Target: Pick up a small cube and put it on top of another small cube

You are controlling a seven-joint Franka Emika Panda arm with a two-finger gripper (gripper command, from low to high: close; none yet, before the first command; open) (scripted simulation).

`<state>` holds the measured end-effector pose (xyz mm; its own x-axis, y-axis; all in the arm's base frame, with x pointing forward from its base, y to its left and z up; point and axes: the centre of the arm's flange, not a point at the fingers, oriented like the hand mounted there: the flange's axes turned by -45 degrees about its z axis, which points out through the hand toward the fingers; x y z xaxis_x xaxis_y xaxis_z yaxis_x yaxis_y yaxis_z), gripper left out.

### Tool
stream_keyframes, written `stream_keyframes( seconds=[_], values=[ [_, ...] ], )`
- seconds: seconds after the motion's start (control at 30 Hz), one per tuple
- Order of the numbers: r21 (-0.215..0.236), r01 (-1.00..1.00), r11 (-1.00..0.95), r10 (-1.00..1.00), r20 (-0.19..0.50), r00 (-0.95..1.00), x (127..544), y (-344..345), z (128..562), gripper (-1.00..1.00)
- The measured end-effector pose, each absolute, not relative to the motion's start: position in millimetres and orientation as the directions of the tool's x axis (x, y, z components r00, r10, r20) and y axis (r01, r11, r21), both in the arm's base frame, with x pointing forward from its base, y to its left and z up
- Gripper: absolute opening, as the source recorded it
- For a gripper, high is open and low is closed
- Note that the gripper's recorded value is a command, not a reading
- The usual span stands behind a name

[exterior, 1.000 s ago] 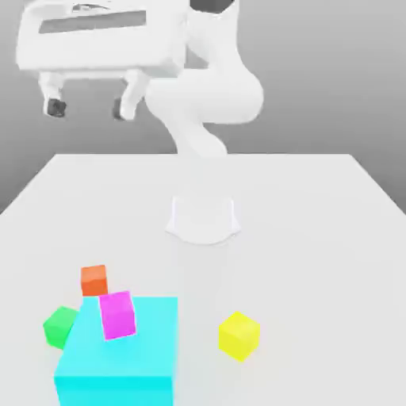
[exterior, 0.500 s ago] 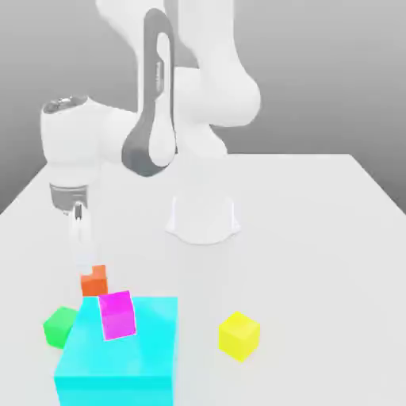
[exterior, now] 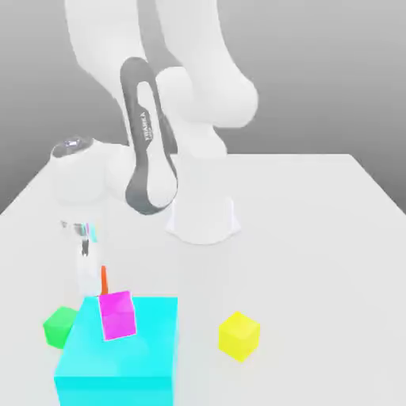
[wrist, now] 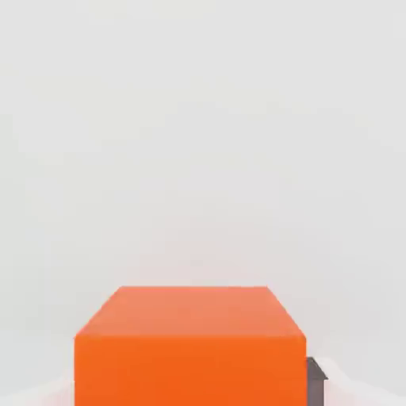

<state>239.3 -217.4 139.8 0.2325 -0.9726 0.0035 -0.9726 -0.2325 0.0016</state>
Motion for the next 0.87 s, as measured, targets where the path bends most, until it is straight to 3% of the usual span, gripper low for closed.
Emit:
stream_keyframes(
  seconds=[0.23,0.6,0.73,0.77,0.87],
  values=[
    [0.000,-0.967,-0.253,-0.967,0.001,0.253,247,-215,192,-1.00],
    [-0.003,-0.816,-0.578,-0.816,0.000,0.578,406,-141,309,-1.00],
    [-0.001,-0.798,-0.602,-0.798,0.001,0.602,417,-130,274,-1.00],
    [-0.001,-0.797,-0.604,-0.797,0.000,0.604,417,-129,264,1.00],
    [-0.001,-0.797,-0.604,-0.797,0.000,0.604,417,-129,264,1.00]
  ],
)
